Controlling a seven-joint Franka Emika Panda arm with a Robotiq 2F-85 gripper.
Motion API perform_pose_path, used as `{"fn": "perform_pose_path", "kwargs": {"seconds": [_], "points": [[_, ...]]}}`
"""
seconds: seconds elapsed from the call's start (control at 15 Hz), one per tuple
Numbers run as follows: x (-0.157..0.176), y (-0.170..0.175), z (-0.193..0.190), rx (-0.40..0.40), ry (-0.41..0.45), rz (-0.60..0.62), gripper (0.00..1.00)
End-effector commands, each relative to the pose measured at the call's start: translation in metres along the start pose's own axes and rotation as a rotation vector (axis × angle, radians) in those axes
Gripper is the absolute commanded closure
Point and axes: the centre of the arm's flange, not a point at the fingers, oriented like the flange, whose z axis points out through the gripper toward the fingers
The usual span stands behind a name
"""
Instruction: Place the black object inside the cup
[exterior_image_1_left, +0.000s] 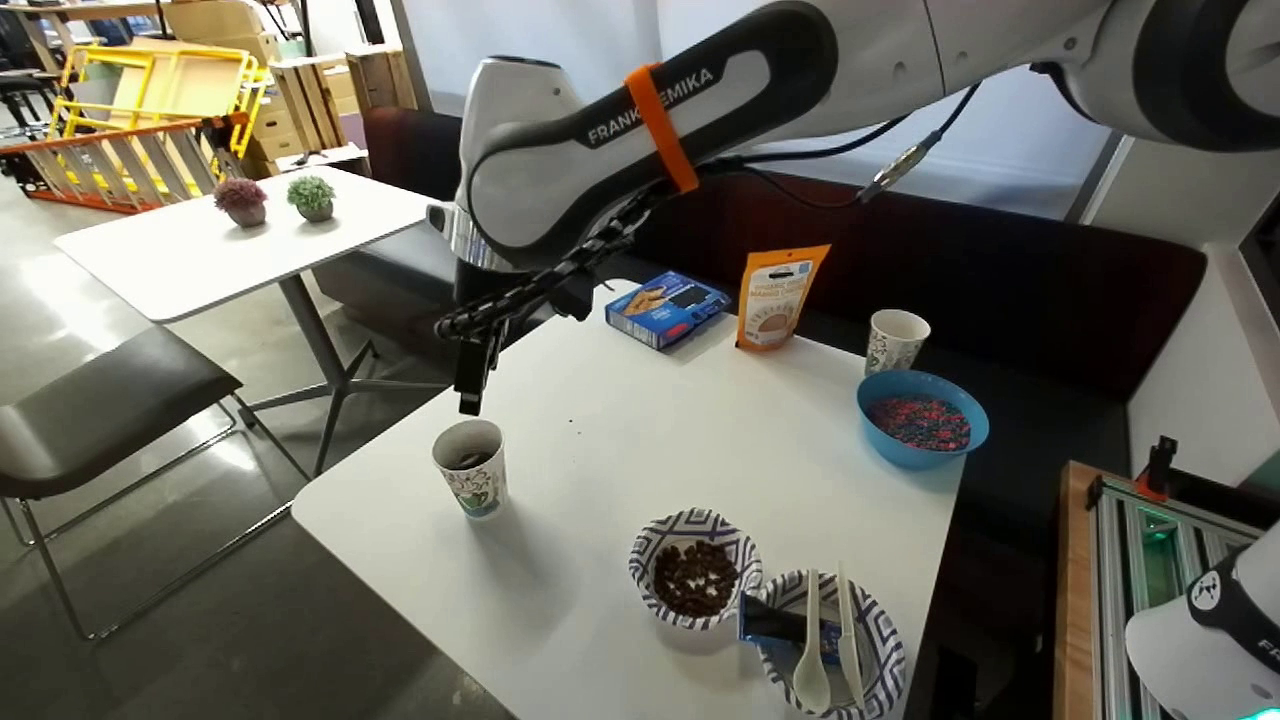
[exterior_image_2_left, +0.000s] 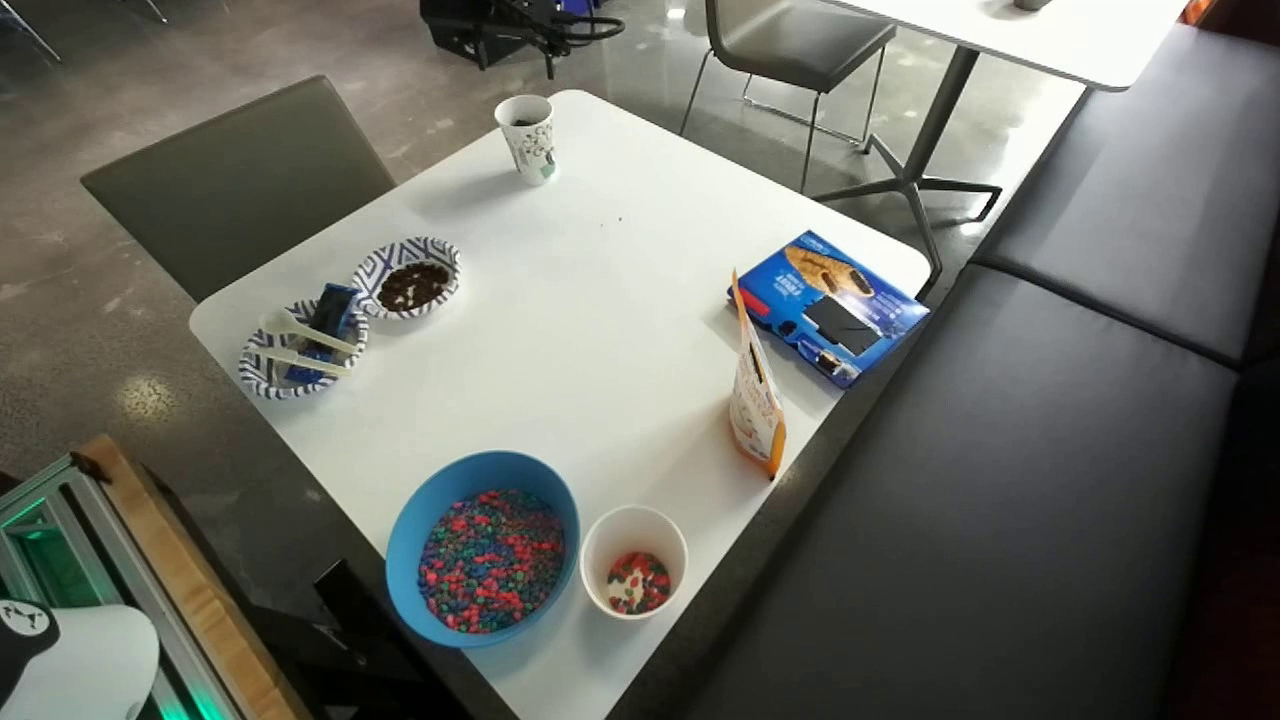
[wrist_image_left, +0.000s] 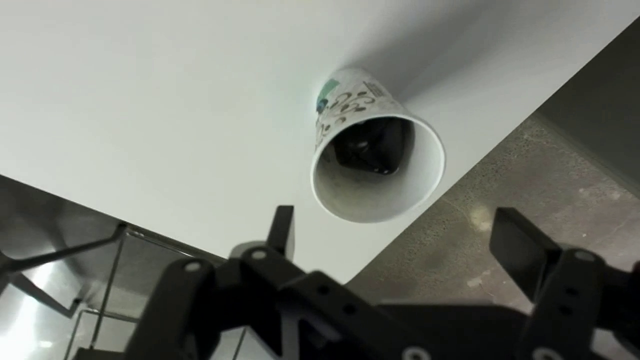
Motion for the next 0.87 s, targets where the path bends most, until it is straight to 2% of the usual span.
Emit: {"fn": "perform_pose_path", "kwargs": {"seconds": [0.0,0.07,0.27,0.4,0.47,0.53,0.6,0.8], "points": [[-0.033,-0.009,-0.049,-0.005,-0.138,0.142,0.0],[-0.046,-0.011,-0.063,0.004,-0.174,0.182,0.0],[-0.099,-0.014,-0.099,-0.041,-0.232,0.333,0.0],[-0.13,-0.007,-0.115,-0.077,-0.227,0.445,0.0],[-0.147,-0.002,-0.121,-0.085,-0.198,0.504,0.0],[-0.163,0.004,-0.126,-0.075,-0.192,0.56,0.0],[-0.107,0.019,-0.117,-0.069,-0.209,0.466,0.0],[-0.138,0.026,-0.129,-0.073,-0.214,0.532,0.0]]}}
